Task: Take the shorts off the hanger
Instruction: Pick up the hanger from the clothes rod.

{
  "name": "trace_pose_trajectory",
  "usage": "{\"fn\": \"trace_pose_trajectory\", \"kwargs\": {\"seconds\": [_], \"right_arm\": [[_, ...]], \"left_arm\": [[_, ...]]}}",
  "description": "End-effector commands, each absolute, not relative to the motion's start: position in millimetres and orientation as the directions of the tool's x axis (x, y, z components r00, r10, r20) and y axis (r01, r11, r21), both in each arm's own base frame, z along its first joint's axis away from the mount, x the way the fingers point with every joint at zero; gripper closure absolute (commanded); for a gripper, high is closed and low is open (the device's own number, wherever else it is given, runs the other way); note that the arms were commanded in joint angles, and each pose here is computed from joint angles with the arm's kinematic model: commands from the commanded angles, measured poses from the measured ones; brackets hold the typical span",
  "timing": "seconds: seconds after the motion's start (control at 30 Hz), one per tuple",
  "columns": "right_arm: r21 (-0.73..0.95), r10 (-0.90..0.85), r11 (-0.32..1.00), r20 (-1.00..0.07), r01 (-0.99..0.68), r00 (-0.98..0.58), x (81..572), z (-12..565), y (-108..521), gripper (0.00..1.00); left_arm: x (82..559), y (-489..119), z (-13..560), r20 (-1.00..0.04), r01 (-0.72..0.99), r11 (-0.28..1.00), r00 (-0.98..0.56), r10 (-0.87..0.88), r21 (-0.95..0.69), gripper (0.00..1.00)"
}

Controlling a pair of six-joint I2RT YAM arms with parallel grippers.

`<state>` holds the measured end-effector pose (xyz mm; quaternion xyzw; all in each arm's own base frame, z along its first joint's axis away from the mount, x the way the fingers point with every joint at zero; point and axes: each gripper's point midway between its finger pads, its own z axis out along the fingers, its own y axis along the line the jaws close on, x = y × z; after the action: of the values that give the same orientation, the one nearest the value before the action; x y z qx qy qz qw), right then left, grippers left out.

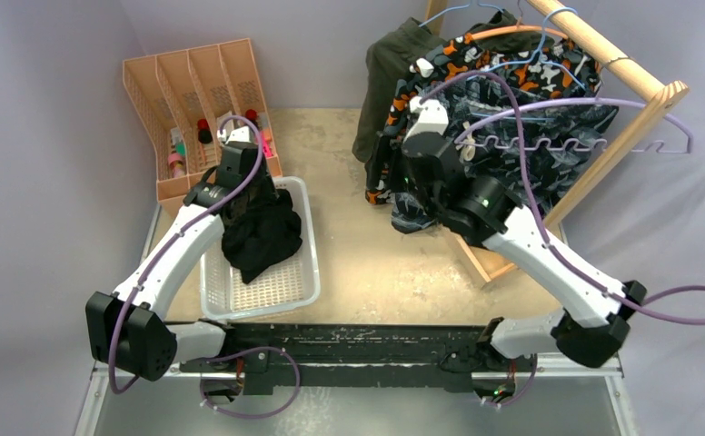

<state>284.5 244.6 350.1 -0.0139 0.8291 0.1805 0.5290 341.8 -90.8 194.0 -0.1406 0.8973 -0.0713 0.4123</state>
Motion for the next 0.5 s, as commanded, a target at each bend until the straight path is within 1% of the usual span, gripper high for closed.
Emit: {"fn": "trace_pose_trajectory", "kwargs": {"seconds": [0.0,0.17,0.23,0.3,0.4,0.47], "right_arm": [[0.24,0.221,0.97,-0.923,-0.023,-0.316,315.2,384.3,224.1,0.22],[0.242,0.241,0.97,-0.941,0.023,-0.239,337.9,417.6,233.4,0.23],[0.225,0.239,0.97,-0.948,0.09,-0.208,343.9,426.3,225.2,0.23],[0.246,0.272,0.955,-0.948,0.164,-0.166,345.1,437.1,212.9,0.21],[0.256,0.277,0.942,-0.958,0.217,-0.07,345.8,462.1,191.4,0.23],[0.259,0.272,0.94,-0.962,0.224,-0.029,348.3,476.9,179.4,0.25]], "left_arm": [[348.8,-91.6,215.3,-0.751,-0.192,0.94,-0.565,-0.341,-0.282,0.62],[349.4,-93.6,215.7,-0.748,-0.188,0.938,-0.567,-0.346,-0.291,0.62],[349.3,-94.7,218.9,-0.749,-0.18,0.938,-0.565,-0.346,-0.297,0.62],[349.3,-95.7,220.5,-0.749,-0.173,0.939,-0.568,-0.341,-0.296,0.62],[348.7,-95.5,224.2,-0.75,-0.17,0.941,-0.569,-0.337,-0.293,0.62],[348.3,-96.8,227.2,-0.754,-0.157,0.942,-0.567,-0.332,-0.296,0.57]]}}
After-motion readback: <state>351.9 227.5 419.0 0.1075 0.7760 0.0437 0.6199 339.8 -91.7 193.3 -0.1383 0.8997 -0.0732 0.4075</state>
